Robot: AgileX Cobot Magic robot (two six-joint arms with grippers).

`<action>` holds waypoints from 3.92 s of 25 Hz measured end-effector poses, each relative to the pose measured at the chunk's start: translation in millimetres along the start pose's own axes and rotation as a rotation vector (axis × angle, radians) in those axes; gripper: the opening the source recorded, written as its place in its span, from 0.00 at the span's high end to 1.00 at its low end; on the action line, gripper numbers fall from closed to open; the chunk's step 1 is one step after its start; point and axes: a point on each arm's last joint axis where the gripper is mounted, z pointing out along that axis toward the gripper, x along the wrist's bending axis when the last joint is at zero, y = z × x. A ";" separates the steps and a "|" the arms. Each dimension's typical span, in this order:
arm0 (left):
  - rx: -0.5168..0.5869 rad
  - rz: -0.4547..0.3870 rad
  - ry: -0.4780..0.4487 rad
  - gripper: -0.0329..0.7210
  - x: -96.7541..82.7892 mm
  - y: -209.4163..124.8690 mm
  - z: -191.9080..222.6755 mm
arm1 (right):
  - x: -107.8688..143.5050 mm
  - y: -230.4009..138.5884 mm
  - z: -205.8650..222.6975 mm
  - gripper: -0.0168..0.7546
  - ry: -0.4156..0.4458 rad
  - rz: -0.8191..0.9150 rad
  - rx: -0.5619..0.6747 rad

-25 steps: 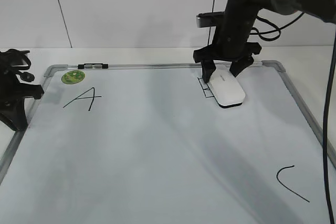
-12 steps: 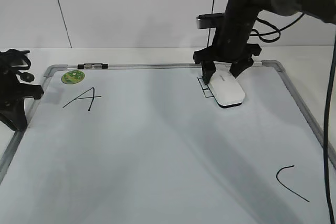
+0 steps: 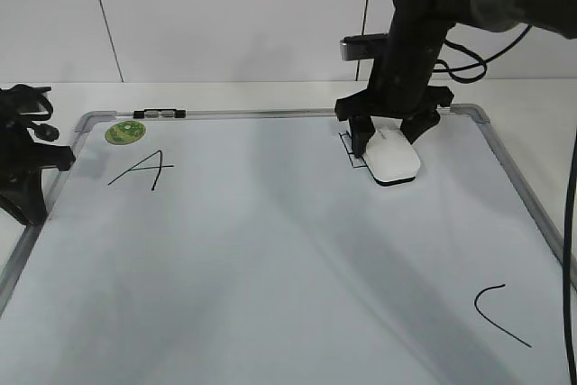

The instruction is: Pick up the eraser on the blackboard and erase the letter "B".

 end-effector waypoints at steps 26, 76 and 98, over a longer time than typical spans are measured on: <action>0.000 0.000 0.000 0.93 0.0 0.0 0.0 | -0.8 0.4 -1.2 0.28 -0.010 -0.004 -0.001; 0.017 0.004 0.006 0.92 0.5 -1.4 -0.4 | -40.6 3.1 4.1 0.28 -0.098 0.086 -0.001; 0.024 0.006 0.010 0.92 0.9 -1.8 0.1 | 65.8 7.7 14.1 0.28 0.024 -0.122 -0.022</action>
